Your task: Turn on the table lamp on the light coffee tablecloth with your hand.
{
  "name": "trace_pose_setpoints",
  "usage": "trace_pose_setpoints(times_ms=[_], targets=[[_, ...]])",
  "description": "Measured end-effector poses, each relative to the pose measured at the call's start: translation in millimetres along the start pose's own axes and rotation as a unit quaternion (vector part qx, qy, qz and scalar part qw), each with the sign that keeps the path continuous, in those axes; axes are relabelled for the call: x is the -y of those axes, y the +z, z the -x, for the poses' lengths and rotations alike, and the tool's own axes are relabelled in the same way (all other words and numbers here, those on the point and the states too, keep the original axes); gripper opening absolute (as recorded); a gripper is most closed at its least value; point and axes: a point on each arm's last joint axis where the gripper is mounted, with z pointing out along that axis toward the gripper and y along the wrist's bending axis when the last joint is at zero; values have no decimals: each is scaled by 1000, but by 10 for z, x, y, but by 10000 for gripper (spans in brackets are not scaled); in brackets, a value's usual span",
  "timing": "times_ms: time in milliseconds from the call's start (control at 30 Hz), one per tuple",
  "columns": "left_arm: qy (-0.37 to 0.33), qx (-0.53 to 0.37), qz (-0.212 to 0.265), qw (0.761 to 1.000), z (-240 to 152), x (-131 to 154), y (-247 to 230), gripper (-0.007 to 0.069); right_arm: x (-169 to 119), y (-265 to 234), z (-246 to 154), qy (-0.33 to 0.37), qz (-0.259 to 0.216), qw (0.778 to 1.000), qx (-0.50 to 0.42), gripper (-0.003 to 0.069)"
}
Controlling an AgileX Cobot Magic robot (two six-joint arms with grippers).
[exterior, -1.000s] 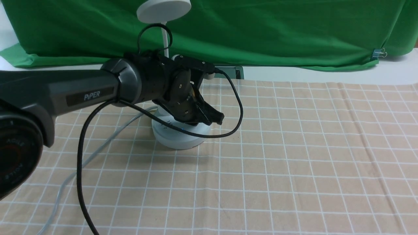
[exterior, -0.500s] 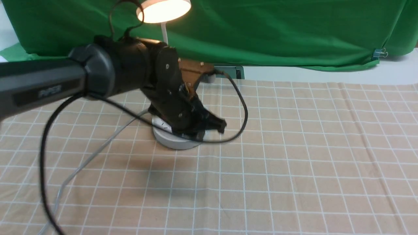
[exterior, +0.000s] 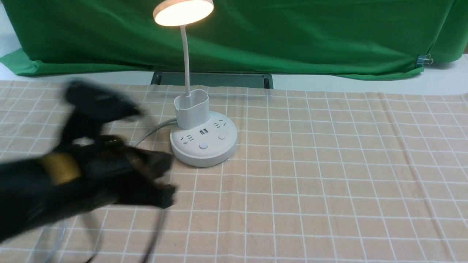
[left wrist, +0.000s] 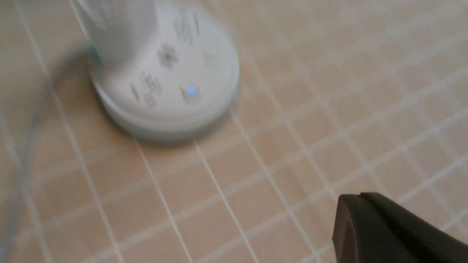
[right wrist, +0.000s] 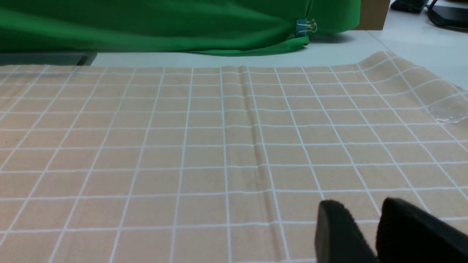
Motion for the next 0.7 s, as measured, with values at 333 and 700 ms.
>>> trace_pose_setpoints(times_ms=[333, 700], targets=[[3, 192, 11, 981, -415, -64, -736, 1, 0, 0, 0, 0, 0, 1000, 0, 238], [44, 253, 22, 966, -371, -67, -864, 1, 0, 0, 0, 0, 0, 1000, 0, 238]])
